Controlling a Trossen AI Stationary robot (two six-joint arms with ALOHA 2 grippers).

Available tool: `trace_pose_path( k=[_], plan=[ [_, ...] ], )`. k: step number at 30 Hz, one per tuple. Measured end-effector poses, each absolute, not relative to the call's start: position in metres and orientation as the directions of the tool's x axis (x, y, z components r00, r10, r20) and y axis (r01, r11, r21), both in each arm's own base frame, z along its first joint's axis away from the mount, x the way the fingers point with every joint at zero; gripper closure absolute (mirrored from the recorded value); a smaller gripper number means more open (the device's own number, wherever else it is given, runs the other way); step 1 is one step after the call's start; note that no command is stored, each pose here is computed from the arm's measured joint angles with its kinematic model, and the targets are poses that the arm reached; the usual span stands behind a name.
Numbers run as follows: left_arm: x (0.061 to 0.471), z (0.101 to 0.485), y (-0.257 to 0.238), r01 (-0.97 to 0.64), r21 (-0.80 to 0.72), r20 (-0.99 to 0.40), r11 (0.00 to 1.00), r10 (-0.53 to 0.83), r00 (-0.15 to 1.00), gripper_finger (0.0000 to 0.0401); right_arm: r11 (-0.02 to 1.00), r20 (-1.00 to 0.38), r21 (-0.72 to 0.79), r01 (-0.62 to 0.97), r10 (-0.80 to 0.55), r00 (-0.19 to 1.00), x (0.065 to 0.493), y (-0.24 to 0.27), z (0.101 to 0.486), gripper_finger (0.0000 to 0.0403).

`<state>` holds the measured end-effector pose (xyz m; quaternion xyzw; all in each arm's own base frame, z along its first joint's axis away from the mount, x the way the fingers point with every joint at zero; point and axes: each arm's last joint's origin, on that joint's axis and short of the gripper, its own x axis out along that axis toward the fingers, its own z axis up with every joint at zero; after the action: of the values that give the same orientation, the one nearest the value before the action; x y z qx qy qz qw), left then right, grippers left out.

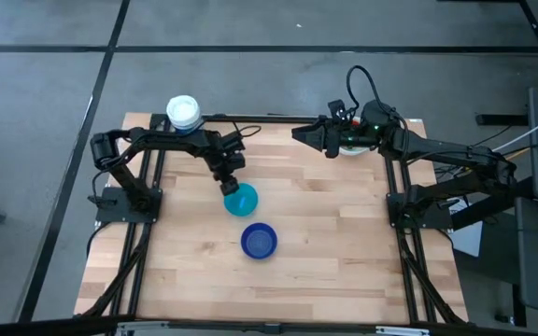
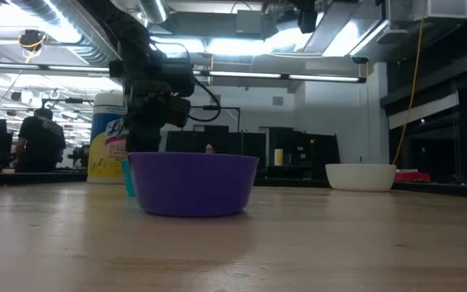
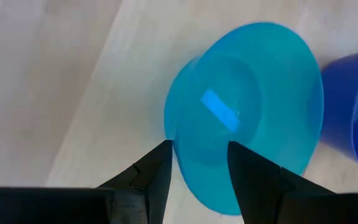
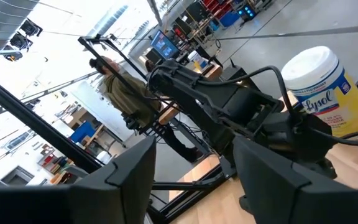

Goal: Nest bowls inside each other
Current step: Stack the light blue bowl on the red bowl

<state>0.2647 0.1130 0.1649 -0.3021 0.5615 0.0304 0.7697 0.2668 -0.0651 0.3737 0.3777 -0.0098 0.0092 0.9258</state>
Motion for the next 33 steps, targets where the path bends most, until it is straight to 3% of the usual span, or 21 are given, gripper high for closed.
trace_pose_path(
  k=[7, 15, 21, 23, 26, 30, 33],
  plan=[
    [0.267, 0.160, 0.115, -0.403, -0.387, -0.901, 0.829, -0.249, 0.354, 0.0274, 0.717, 0.026, 0.697, -0.025, 0.009, 1.000, 0.267, -0.065, 0.374, 0.0195],
    [0.276, 0.134, 0.113, -0.377, -0.434, -0.891, 0.818, -0.328, 0.313, 0.0386, 0.718, 0.028, 0.696, -0.026, 0.009, 1.000, 0.267, -0.065, 0.374, 0.0213],
    [0.287, 0.155, 0.116, -0.331, -0.488, -0.852, 0.808, -0.360, 0.379, 0.0397, 0.726, 0.040, 0.687, -0.035, 0.010, 0.999, 0.267, -0.065, 0.375, 0.0248],
    [0.292, 0.181, 0.119, -0.322, -0.412, -0.878, 0.852, -0.278, 0.389, 0.0397, 0.734, 0.055, 0.678, -0.047, 0.013, 0.998, 0.267, -0.065, 0.377, 0.0264],
    [0.296, 0.217, 0.128, -0.378, -0.167, -0.950, 0.911, -0.047, 0.307, 0.0398, 0.726, 0.051, 0.687, -0.042, 0.009, 0.999, 0.266, -0.066, 0.376, 0.0278],
    [0.302, 0.273, 0.142, -0.454, 0.159, -0.931, 0.877, 0.286, 0.228, 0.0398, 0.717, -0.006, 0.697, 0.025, -0.029, 1.000, 0.266, -0.069, 0.371, 0.0275],
    [0.308, 0.315, 0.148, -0.486, 0.239, -0.866, 0.841, 0.411, 0.284, 0.0398, 0.726, -0.055, 0.682, 0.093, -0.076, 0.996, 0.266, -0.070, 0.366, 0.0262]
  ],
)
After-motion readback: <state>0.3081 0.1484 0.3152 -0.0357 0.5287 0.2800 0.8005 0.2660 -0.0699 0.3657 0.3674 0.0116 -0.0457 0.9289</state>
